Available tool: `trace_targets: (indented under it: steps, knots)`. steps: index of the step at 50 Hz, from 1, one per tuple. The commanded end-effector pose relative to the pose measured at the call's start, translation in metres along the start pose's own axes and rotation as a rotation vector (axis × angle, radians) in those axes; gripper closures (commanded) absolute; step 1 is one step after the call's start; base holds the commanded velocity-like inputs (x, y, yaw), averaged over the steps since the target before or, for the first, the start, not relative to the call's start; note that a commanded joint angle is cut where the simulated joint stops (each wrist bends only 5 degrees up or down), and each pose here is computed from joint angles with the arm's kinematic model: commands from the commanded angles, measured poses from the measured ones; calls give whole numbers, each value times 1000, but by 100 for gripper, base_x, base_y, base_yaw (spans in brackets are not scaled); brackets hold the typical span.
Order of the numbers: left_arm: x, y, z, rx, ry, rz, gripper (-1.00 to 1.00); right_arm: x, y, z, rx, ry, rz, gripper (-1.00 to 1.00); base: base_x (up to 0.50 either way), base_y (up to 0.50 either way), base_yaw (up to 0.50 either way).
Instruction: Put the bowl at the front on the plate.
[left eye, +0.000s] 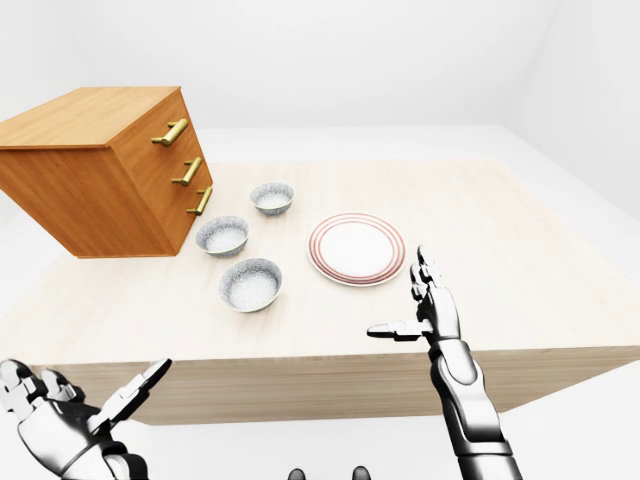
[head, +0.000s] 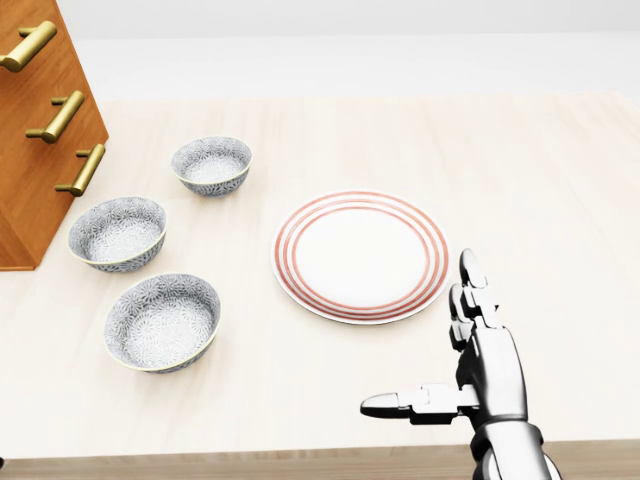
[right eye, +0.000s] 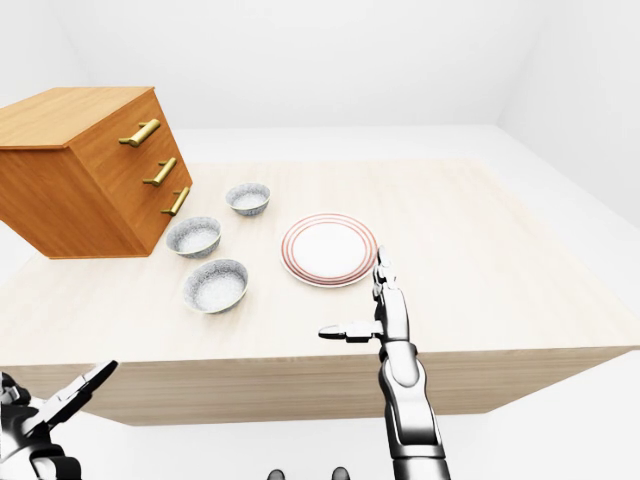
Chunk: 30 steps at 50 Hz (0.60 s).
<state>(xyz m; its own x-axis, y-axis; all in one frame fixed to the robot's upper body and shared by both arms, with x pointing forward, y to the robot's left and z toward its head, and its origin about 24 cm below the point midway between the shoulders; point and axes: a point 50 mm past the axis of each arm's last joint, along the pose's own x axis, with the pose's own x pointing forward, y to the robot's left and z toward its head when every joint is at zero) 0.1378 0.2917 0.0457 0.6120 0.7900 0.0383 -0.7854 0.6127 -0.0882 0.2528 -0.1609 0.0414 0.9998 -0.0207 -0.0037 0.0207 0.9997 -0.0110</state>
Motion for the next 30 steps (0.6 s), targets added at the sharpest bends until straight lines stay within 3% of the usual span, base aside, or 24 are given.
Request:
trace_targets:
  steps: [1, 7, 8, 30]
  knots:
    - [-9, 36, -16, 27, 79, 125, -100, 1, 0, -1, -3, 16, -5, -100, 0, 0, 0]
    - [-4, 34, -14, 45, 65, 141, -100, 2, 0, -2, 0, 20, -5, -100, 0, 0, 0]
    - [-1, 35, -13, 38, 55, 174, -100, 2, 0, -2, 1, 23, -5, -100, 0, 0, 0]
    - [-6, 34, -6, 23, 31, 159, -100, 3, 0, -6, -37, 65, -18, -100, 0, 0, 0]
